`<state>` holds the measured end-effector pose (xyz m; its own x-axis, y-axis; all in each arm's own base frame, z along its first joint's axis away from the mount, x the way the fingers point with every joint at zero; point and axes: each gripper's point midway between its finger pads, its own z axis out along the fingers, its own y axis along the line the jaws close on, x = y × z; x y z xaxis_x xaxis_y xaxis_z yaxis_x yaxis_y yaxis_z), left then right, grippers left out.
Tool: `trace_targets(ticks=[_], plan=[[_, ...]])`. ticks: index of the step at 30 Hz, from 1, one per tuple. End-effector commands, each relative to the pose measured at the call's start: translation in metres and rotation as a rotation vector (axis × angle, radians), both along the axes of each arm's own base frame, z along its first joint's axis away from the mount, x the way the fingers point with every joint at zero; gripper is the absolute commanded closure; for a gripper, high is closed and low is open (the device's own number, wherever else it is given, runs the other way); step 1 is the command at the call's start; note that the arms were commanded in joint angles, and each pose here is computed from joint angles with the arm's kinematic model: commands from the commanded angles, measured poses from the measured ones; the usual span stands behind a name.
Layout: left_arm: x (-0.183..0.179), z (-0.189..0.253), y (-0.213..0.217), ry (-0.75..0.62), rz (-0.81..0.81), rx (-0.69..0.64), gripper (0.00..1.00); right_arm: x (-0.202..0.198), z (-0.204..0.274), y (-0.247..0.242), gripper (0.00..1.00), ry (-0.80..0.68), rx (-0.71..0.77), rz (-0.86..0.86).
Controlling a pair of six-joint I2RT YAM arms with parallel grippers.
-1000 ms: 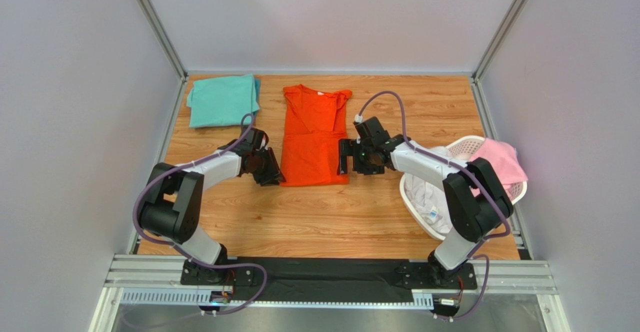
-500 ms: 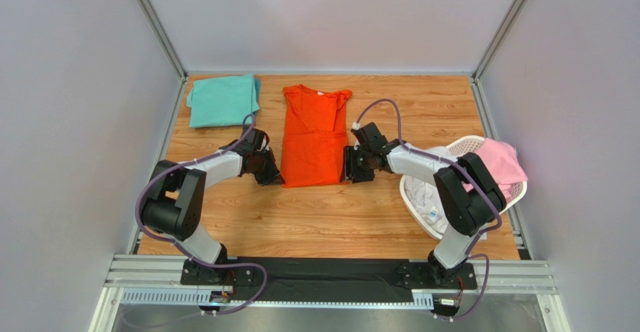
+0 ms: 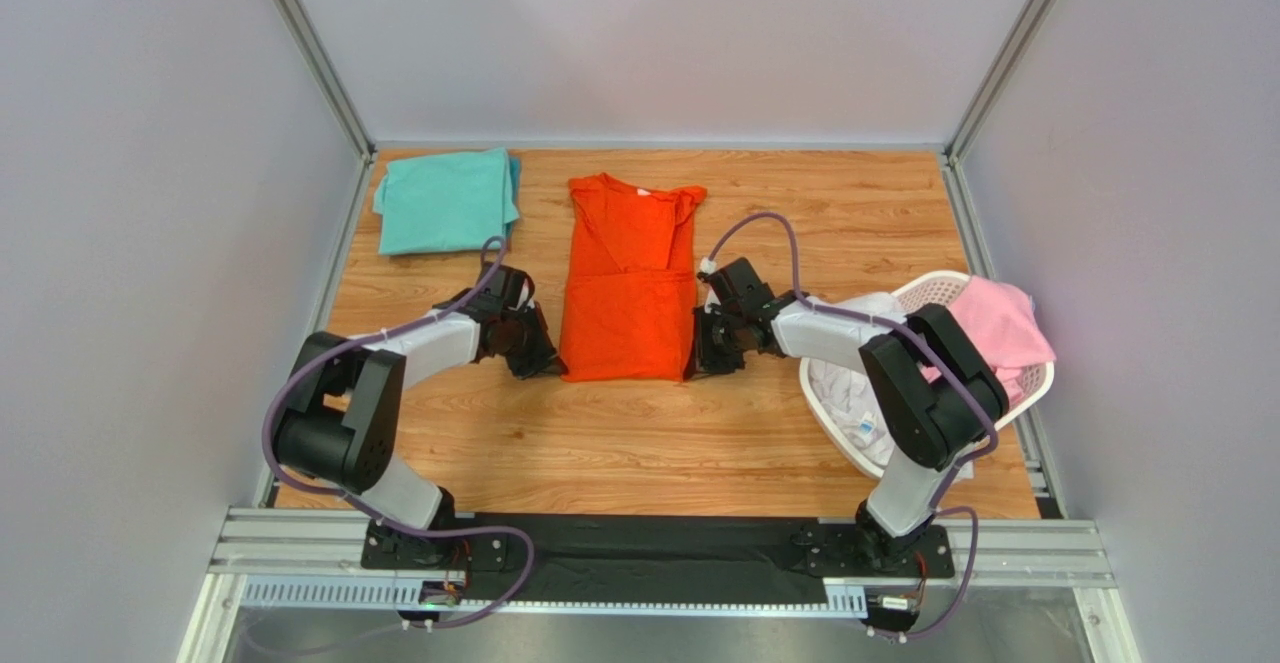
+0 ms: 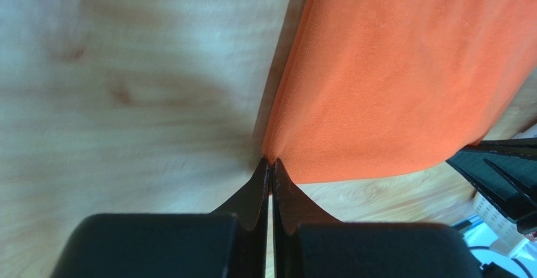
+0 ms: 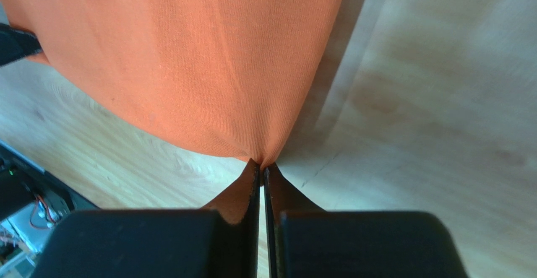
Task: Fold and stack the t-shirts
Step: Fold the tshirt
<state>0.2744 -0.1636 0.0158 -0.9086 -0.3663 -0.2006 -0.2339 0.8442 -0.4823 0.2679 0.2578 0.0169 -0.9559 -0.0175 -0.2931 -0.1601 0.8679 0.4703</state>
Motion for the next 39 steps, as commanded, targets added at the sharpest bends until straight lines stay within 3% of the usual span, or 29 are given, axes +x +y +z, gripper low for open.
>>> trace_targets(ticks=[1,11,18,21,24,31,39], plan=[[-0.029,-0.003,0.011,0.029,0.006,0.024,1.00,-0.031,0.002,0.000,1.00,0.035,0.010,0.048],[-0.128,-0.001,0.039,0.089,0.029,0.125,1.00,-0.126,0.013,0.002,1.00,0.116,-0.014,0.167],[-0.151,0.045,0.038,-0.058,0.068,0.017,1.00,-0.178,0.032,0.006,1.00,0.174,-0.003,0.267],[-0.169,0.054,0.047,-0.049,0.078,0.011,1.00,-0.191,0.049,0.008,1.00,0.190,0.040,0.315],[-0.172,0.079,0.046,-0.118,0.075,-0.038,1.00,-0.207,0.089,0.020,1.00,0.195,0.151,0.411],[-0.170,0.141,0.059,-0.309,0.093,-0.072,1.00,-0.230,0.136,0.021,1.00,0.251,0.256,0.515],[-0.144,0.179,0.056,-0.436,0.105,-0.071,1.00,-0.218,0.167,0.025,1.00,0.283,0.352,0.507]])
